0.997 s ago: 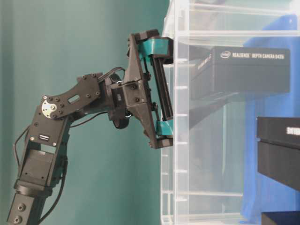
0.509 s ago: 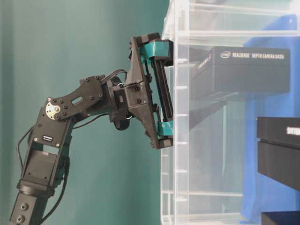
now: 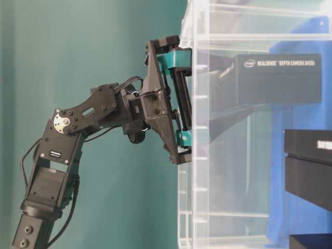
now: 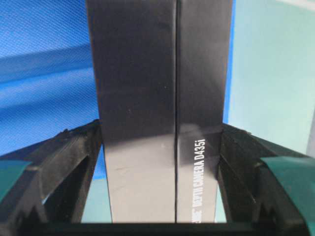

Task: Take the box out of the case with the left arm.
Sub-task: 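Lower the left gripper around the right box and close on it, then lift the right black box up out of the bin with the left gripper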

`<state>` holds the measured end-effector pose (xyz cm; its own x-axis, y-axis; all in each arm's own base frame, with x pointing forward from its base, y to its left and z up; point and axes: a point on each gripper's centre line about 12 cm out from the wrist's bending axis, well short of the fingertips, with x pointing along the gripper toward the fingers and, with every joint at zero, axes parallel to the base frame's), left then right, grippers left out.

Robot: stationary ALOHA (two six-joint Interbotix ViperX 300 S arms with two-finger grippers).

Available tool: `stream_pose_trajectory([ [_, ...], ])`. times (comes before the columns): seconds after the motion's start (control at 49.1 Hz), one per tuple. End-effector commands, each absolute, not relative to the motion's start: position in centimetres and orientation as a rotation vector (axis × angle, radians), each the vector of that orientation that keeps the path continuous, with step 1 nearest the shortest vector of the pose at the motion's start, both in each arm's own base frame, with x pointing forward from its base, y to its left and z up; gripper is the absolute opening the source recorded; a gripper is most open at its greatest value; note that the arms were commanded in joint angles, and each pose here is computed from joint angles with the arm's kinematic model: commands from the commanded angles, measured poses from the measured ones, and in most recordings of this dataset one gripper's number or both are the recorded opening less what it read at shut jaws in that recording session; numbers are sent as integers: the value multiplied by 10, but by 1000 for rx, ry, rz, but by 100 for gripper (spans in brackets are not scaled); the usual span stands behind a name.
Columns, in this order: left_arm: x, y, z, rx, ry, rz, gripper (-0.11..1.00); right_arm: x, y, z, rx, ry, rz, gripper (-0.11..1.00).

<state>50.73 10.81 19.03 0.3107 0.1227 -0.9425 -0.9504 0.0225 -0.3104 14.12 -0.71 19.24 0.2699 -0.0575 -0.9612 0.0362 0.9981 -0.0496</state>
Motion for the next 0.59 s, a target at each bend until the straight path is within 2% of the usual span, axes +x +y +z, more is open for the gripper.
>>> stream_pose_trajectory([
  [0.0, 509, 106, 206, -1258, 854, 1000, 64, 147, -8, 201, -17, 1267, -66, -1],
  [0.326, 510, 106, 212, -1259, 846, 991, 64, 147, -8, 202, -13, 1264, -69, -1],
  [0.57, 500, 107, 248, -1264, 829, 989, 64, 147, -8, 201, -13, 1267, -69, -1],
])
